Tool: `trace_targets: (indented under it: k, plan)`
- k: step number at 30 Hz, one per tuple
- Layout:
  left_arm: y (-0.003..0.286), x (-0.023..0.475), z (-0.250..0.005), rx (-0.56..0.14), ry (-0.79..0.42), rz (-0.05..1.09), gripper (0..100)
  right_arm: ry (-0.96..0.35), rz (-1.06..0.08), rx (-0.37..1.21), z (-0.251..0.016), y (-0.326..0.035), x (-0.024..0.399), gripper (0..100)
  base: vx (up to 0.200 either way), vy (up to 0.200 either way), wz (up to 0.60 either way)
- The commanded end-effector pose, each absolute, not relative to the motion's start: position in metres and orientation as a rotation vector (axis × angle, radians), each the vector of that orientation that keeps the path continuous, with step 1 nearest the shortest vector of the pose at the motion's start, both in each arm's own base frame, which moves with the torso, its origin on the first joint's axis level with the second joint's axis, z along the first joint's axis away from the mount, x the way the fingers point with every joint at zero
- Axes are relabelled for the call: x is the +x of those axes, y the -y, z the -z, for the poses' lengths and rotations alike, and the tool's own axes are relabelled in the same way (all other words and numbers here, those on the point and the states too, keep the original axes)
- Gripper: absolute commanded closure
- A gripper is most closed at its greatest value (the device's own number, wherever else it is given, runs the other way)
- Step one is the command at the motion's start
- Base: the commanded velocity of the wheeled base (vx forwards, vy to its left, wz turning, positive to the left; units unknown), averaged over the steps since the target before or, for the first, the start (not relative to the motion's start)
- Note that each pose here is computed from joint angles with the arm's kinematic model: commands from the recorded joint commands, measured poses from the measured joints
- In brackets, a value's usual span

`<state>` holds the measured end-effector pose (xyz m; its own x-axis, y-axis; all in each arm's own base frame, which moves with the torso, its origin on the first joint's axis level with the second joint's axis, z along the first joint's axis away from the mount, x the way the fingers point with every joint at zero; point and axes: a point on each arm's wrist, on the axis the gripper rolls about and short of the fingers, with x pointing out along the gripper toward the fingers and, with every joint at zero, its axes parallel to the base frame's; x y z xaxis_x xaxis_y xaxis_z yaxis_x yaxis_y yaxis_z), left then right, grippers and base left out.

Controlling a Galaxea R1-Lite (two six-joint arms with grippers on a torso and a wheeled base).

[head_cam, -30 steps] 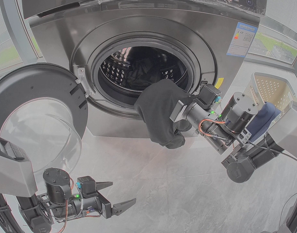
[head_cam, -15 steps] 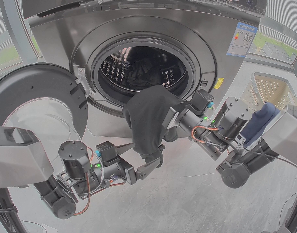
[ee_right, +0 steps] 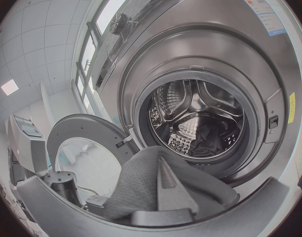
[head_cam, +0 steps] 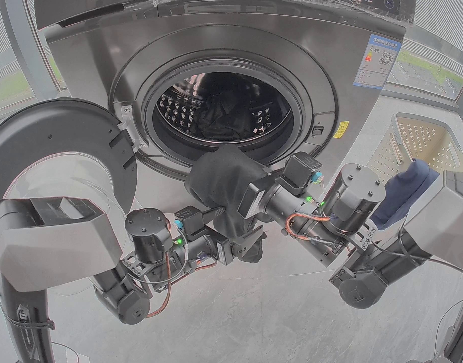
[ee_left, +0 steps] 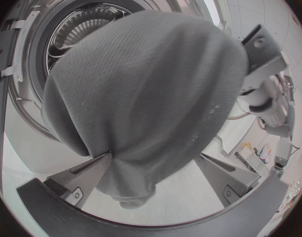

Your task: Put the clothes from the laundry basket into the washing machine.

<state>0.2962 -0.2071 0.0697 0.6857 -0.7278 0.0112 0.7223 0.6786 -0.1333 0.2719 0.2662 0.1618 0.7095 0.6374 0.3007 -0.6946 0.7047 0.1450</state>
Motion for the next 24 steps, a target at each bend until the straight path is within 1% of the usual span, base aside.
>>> trace_targets:
  k: [1, 4, 10, 15, 16, 19, 24]
  plan:
    - [0.212, 0.316, -0.054, -0.132, -0.043, 0.769, 0, 0.235, -0.758, 0.268, -0.167, -0.268, 0.26, 100, 0.0, 0.0, 0.0]
    - [0.214, 0.327, -0.053, -0.142, -0.012, 0.725, 0, 0.225, -0.772, 0.269, -0.167, -0.268, 0.252, 100, 0.0, 0.0, 0.0]
    - [0.217, 0.33, -0.056, -0.145, 0.004, 0.719, 0, 0.19, -0.778, 0.267, -0.16, -0.267, 0.246, 100, 0.0, 0.0, 0.0]
    - [0.218, 0.333, -0.054, -0.146, 0.011, 0.705, 0, 0.185, -0.789, 0.272, -0.16, -0.27, 0.242, 100, 0.0, 0.0, 0.0]
    - [0.218, 0.335, -0.055, -0.151, 0.016, 0.683, 100, 0.183, -0.785, 0.273, -0.159, -0.27, 0.243, 100, 0.0, 0.0, 0.0]
    - [0.219, 0.337, -0.057, -0.159, 0.029, 0.67, 100, 0.18, -0.773, 0.284, -0.159, -0.27, 0.243, 100, 0.0, 0.0, 0.0]
    - [0.22, 0.339, -0.065, -0.193, 0.049, 0.668, 100, 0.178, -0.751, 0.286, -0.159, -0.265, 0.247, 100, 0.0, 0.0, 0.0]
